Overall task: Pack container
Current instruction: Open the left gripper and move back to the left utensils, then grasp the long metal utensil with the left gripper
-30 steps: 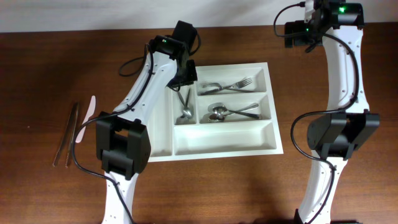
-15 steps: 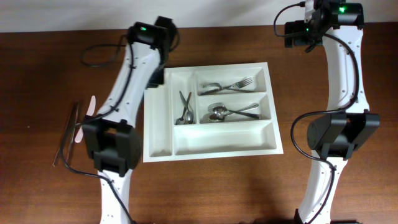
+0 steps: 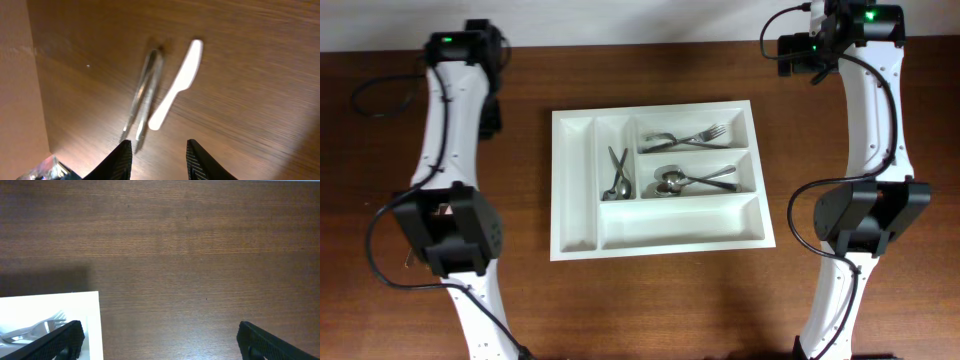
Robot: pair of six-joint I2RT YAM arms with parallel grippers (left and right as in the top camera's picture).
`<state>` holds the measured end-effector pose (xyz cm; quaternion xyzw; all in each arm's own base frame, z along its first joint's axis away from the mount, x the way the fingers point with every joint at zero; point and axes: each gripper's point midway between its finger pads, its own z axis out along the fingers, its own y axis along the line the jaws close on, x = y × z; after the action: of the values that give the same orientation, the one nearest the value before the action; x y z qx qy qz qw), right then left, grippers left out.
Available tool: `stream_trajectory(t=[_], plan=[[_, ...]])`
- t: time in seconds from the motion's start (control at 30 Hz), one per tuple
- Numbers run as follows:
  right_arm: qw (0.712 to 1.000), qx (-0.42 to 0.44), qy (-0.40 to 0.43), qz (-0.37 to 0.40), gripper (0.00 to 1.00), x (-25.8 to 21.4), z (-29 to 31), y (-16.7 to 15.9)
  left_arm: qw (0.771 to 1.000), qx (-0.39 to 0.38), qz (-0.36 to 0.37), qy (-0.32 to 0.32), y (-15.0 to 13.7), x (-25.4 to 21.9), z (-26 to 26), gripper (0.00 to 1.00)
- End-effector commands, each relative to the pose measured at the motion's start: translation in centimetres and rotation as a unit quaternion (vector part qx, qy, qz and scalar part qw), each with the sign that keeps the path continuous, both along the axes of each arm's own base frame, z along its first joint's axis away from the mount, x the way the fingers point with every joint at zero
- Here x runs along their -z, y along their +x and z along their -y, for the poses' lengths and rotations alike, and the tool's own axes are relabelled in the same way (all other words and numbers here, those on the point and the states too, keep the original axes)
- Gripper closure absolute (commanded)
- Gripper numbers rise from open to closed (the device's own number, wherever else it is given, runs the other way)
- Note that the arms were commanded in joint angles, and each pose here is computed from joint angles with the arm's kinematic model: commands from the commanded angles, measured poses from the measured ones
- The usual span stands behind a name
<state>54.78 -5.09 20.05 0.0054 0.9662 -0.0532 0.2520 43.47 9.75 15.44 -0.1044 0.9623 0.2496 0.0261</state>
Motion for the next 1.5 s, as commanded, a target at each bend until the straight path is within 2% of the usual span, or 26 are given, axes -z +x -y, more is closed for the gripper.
stream_trajectory(t=[0.0,0.2,0.33,0.5,0.73,0.97,1.03,1.07,1.13,1.47], plan=[[1.000,0.010,-0.003,0.012,0.01,-1.1,0.4,-0.1,1.000,0.016,-0.011,-0.012,-0.2,-0.1,-2.3,0.63],[1.000,0.010,-0.003,0.012,0.01,-1.1,0.4,-0.1,0.993,0.056,-0.002,-0.106,0.5,1.1,-3.1,0.63],[1.000,0.010,-0.003,0.012,0.01,-1.1,0.4,-0.1,0.992,0.051,0.000,-0.117,0.1,1.2,-4.7,0.63],[1.000,0.010,-0.003,0.012,0.01,-1.1,0.4,-0.1,0.979,0.098,0.016,-0.177,0.8,1.7,-4.5,0.64],[1.000,0.010,-0.003,0.012,0.01,-1.1,0.4,-0.1,0.977,0.116,0.019,-0.179,1.1,2.1,-5.5,0.74],[1.000,0.010,-0.003,0.012,0.01,-1.1,0.4,-0.1,0.976,0.119,0.008,-0.180,1.1,4.4,-5.8,0.75],[1.000,0.010,-0.003,0.012,0.01,-1.1,0.4,-0.1,0.976,0.121,-0.003,-0.183,0.8,5.8,-5.7,0.72],[1.000,0.010,-0.003,0.012,0.01,-1.1,0.4,-0.1,0.975,0.121,-0.014,-0.184,0.4,7.0,-5.7,0.66],[1.000,0.010,-0.003,0.012,0.01,-1.1,0.4,-0.1,0.976,0.118,-0.026,-0.179,-0.1,8.2,-5.9,0.63],[1.000,0.010,-0.003,0.012,0.01,-1.1,0.4,-0.1,0.978,0.101,-0.034,-0.177,-1.2,10.9,-7.2,0.55]])
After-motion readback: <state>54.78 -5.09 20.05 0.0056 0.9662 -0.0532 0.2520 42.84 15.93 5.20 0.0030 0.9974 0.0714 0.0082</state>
